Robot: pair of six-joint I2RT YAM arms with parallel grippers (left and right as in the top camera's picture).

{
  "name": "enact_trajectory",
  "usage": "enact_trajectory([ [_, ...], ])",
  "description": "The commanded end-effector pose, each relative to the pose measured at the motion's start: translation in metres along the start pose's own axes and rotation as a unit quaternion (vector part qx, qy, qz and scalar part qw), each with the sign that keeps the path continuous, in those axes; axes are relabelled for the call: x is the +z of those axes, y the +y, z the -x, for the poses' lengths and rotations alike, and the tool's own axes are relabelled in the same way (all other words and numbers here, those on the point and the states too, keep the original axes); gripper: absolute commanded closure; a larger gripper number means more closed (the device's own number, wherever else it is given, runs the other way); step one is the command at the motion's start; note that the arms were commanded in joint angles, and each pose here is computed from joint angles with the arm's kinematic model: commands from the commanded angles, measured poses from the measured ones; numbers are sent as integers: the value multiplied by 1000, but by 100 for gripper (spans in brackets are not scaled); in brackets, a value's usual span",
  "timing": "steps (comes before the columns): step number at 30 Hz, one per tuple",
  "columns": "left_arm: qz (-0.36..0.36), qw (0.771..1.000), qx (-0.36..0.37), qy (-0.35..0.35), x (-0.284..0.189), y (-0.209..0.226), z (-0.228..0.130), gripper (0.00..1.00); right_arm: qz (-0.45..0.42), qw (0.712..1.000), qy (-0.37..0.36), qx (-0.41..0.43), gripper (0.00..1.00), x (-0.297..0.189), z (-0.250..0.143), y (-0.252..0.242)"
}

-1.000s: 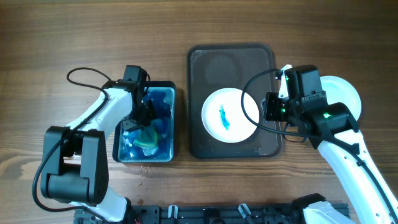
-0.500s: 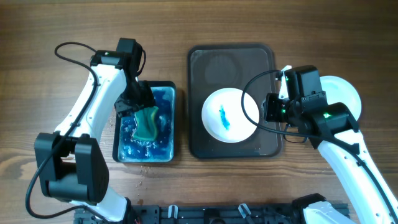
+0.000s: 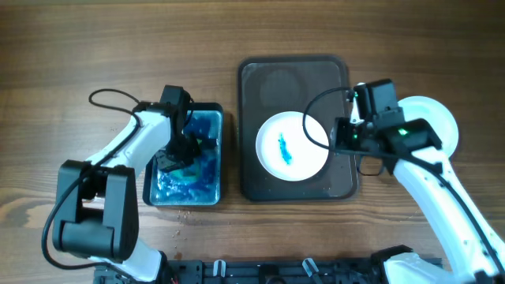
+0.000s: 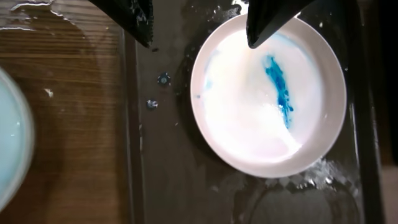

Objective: Clean dirty plates on tray and stack at the side
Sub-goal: 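Dip and grasp the sponge in the basin with the left gripper, then lift the sponge with the left gripper and move it to the plate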

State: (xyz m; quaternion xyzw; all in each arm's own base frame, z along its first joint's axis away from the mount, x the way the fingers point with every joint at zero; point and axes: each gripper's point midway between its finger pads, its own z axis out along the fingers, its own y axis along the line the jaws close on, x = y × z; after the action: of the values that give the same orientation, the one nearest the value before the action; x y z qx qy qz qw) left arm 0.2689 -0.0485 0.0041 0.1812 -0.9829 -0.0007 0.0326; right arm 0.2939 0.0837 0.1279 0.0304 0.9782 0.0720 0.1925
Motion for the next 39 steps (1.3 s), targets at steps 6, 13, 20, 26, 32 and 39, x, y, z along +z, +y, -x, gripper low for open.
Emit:
enact_trajectory([
  [6,7,1000,5,9,-23,0,0,96,8,998,65,-15,57,44,-6,-4],
  [13,-22,998,34,-44,-105,-16,24,96,138,982,114,-53,56,76,-12,8],
  [20,-77,993,38,-86,-172,-34,31,96,134,974,178,-33,64,118,-39,6],
  [26,-166,982,59,-66,-181,-69,21,96,56,982,180,23,92,137,-40,-18],
  [32,-195,972,101,-85,-178,-119,9,96,10,982,178,61,96,138,-40,-31],
  [39,-230,962,126,-73,-128,-207,-24,96,8,981,185,61,96,137,-43,-32],
])
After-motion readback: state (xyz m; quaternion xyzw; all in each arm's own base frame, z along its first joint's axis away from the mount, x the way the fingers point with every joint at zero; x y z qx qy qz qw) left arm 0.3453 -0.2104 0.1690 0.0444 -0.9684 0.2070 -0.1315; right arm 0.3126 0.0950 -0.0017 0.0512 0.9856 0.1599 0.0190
